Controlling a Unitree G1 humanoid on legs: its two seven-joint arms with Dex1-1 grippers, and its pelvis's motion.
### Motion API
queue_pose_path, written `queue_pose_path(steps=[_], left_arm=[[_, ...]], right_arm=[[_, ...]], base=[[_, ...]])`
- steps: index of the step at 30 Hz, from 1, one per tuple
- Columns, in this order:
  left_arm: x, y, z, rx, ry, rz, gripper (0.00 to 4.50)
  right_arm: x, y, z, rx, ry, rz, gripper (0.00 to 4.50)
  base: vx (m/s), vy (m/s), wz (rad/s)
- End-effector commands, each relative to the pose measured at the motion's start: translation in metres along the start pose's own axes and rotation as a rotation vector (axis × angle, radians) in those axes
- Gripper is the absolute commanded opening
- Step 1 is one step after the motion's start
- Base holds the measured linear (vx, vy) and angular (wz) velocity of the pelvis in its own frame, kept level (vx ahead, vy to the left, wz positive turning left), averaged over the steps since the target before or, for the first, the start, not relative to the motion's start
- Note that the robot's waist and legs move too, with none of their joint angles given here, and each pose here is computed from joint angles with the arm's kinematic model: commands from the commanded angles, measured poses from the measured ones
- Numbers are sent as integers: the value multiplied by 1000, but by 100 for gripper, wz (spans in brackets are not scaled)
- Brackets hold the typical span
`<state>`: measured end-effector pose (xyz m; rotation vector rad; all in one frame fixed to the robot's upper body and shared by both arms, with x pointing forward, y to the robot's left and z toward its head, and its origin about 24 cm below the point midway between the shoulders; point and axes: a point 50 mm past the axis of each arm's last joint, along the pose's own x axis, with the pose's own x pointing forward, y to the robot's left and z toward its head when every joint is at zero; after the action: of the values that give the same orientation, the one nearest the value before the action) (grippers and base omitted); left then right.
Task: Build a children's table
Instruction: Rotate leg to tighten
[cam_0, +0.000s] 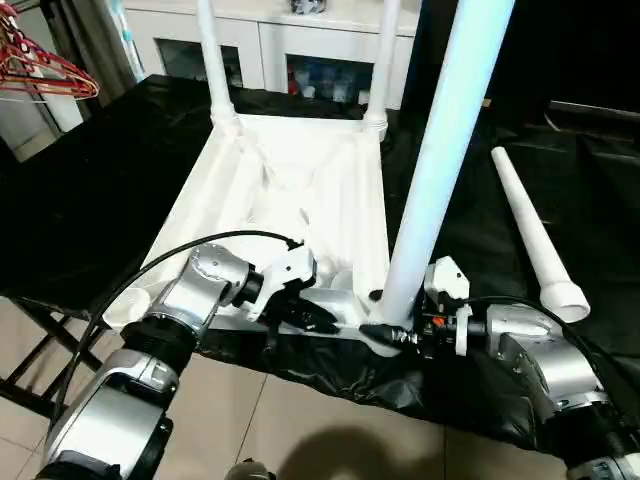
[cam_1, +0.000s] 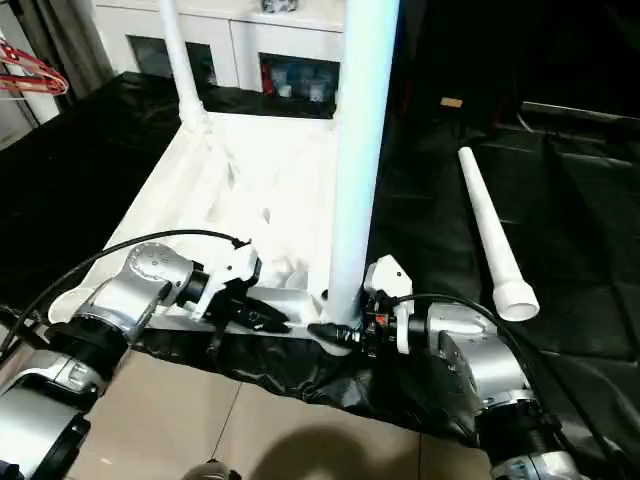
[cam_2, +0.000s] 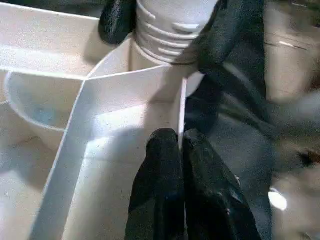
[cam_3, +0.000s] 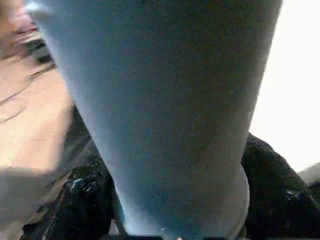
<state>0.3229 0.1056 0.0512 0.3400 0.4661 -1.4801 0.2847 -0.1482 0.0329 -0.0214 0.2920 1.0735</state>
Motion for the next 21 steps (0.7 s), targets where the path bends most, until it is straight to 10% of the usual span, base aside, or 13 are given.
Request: queue_pose_path(steps=[1,11,21], left_arm=[[14,6,26,40,-95,81,0],[53,15,61,3,-173,374,0],[61,-2,54,25,-189,266,0]], right_arm=[[20,4,-4,7,16,-56,279],[63,-23,-6,180,18,-590,277],[70,-20,2,125,-35,-511,391]], base=[[0,0,0],[0,0,0],[0,0,0]])
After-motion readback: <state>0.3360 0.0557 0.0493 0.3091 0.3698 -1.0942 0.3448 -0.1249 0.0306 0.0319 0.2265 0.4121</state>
